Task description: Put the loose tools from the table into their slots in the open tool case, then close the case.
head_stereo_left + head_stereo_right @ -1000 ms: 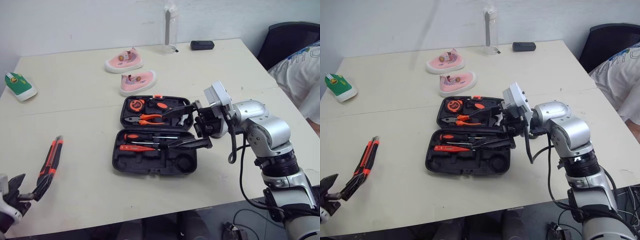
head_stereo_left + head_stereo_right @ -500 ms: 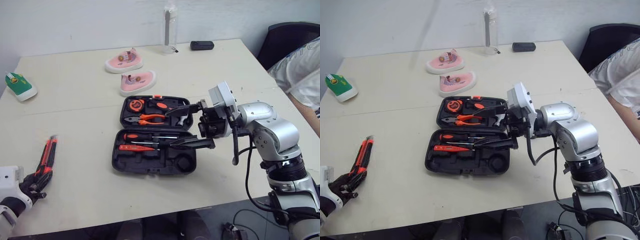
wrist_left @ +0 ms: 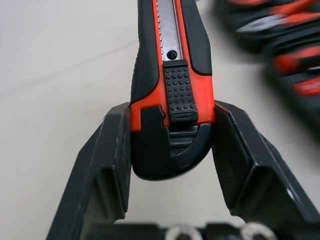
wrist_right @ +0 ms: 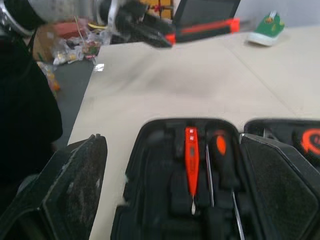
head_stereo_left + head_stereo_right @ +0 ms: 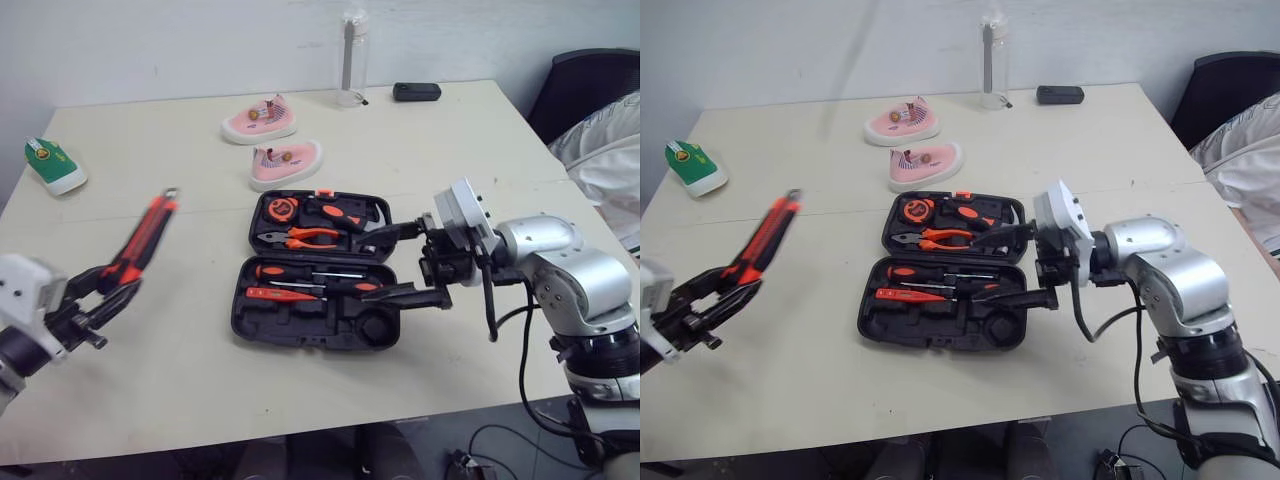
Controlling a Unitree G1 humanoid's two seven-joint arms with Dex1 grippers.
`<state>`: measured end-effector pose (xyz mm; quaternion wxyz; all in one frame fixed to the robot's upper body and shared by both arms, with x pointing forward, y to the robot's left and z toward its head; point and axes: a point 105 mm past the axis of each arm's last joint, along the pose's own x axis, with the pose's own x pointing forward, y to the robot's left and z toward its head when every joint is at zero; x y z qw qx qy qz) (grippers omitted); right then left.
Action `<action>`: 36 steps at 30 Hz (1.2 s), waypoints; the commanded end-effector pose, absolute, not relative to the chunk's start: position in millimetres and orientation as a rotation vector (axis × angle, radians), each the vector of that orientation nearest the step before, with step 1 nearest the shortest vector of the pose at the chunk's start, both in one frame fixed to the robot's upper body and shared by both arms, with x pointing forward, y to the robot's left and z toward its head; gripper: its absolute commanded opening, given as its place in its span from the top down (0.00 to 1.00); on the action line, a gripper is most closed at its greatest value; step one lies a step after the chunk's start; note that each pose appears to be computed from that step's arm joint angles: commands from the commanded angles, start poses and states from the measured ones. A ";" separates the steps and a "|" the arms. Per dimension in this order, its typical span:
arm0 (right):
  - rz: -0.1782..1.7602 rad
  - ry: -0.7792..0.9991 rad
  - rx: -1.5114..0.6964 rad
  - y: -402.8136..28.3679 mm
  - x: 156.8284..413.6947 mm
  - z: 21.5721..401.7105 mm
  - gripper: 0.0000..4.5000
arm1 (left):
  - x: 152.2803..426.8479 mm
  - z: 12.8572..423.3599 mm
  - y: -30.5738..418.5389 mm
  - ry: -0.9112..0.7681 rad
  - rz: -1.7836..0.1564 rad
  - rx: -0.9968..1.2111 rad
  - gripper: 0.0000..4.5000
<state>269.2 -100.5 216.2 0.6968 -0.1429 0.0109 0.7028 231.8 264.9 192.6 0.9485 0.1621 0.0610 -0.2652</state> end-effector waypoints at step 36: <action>1.347 0.058 -0.373 -129.8 245.1 200.2 0.00 | 290.8 141.0 162.1 0.371 -1.555 0.790 0.65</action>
